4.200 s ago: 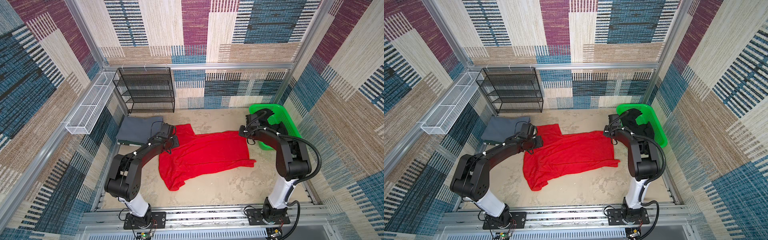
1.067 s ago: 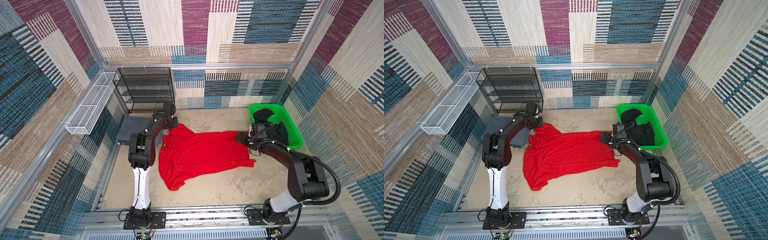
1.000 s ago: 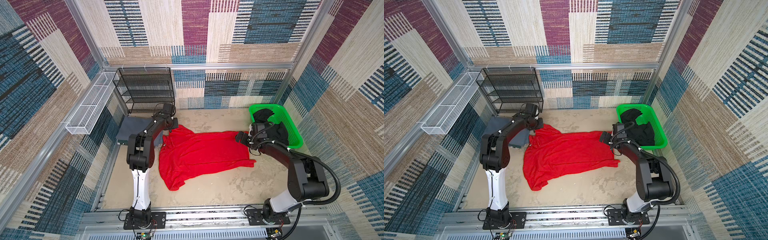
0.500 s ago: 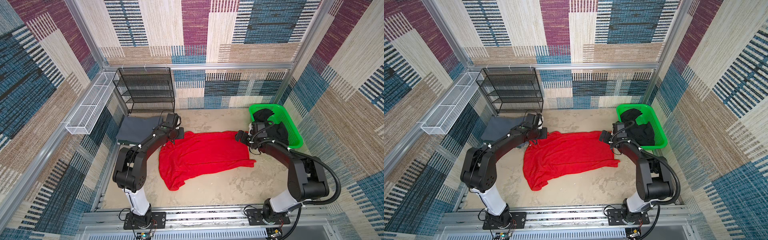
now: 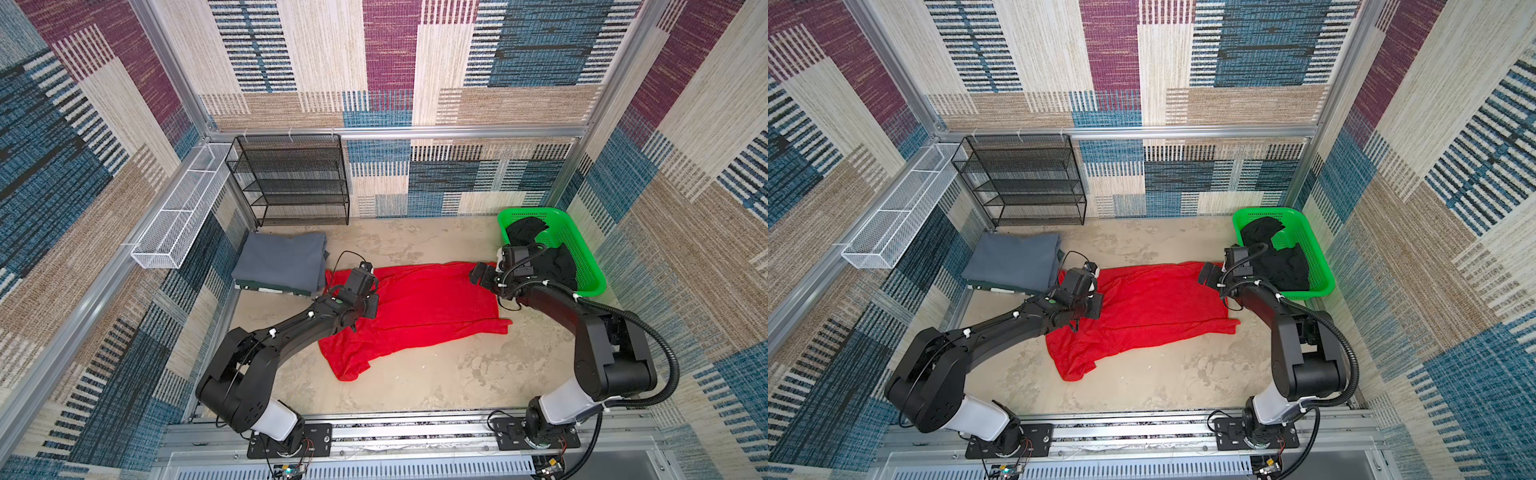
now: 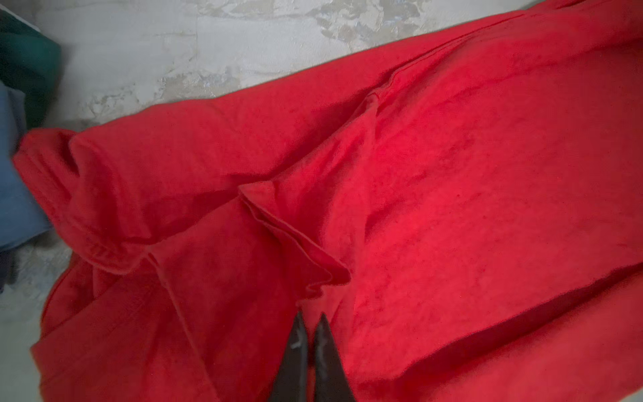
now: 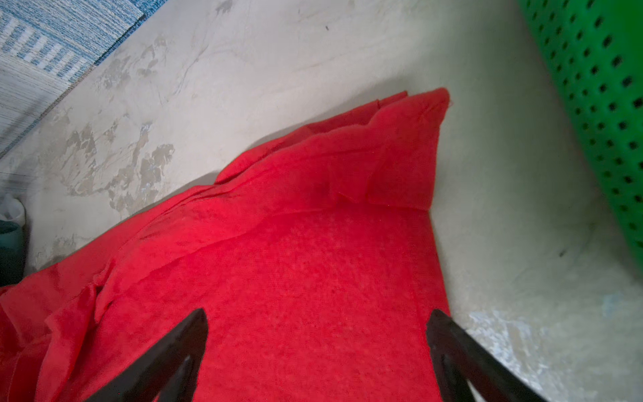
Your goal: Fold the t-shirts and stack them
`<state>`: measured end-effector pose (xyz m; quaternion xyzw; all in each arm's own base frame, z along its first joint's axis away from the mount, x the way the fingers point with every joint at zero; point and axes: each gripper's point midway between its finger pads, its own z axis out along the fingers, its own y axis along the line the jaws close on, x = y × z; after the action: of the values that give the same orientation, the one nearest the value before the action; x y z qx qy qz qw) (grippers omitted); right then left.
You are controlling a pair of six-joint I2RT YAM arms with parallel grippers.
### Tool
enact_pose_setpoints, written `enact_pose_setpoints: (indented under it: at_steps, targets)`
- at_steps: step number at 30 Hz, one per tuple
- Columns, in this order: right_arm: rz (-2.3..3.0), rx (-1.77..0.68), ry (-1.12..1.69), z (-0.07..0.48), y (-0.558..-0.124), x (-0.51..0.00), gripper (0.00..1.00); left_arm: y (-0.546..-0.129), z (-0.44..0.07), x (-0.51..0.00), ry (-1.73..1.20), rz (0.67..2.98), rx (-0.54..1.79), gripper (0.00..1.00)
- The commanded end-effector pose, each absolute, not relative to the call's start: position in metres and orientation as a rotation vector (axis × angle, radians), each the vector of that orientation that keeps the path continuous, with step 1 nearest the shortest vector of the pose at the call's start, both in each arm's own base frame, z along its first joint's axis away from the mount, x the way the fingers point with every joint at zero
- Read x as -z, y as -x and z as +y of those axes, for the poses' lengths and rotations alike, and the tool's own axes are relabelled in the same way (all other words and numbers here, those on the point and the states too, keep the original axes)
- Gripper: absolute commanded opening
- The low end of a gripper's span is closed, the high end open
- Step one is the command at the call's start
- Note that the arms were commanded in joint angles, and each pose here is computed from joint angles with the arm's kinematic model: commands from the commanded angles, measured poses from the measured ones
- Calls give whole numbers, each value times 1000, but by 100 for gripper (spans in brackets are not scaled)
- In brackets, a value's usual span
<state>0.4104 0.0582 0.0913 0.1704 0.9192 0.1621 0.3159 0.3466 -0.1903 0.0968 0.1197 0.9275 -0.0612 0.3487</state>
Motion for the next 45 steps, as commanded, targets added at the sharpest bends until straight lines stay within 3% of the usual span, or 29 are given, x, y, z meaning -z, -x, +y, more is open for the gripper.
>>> enact_pose_setpoints:
  at_steps: [1, 5, 6, 8, 10, 11, 12, 20, 26, 35, 45]
  targets:
    - [2399, -449, -440, 61, -415, -96, 99, -346, -189, -104, -336, 2342, 113, 0]
    - [2398, -460, -437, 62, -413, -97, 99, -330, -198, -106, -415, 2303, 114, 0]
    - [2392, -469, -434, 63, -412, -99, 99, -325, -203, -108, -444, 2285, 122, 4]
    - [2381, -494, -422, 66, -409, -102, 98, -314, -209, -110, -475, 2244, 148, 27]
    - [2375, -519, -420, 69, -405, -105, 99, -306, -209, -112, -448, 2235, 185, 70]
    - [2376, -528, -419, 71, -403, -105, 99, -302, -207, -113, -427, 2237, 199, 88]
    - [2377, -535, -417, 74, -401, -105, 99, -300, -204, -114, -402, 2233, 211, 100]
    - [2401, -603, -293, 134, -381, -102, 99, -291, -150, -121, -62, 2308, 67, 100]
    - [2383, -756, -183, 194, -379, -109, 97, -297, -133, -133, 120, 2336, 166, 100]
    - [2446, -760, 120, 297, -387, -105, 91, -297, -106, -129, 334, 2332, 325, 99]
    - [2553, -591, 441, 383, -372, -67, 81, -281, -94, -132, 384, 2308, 354, 99]
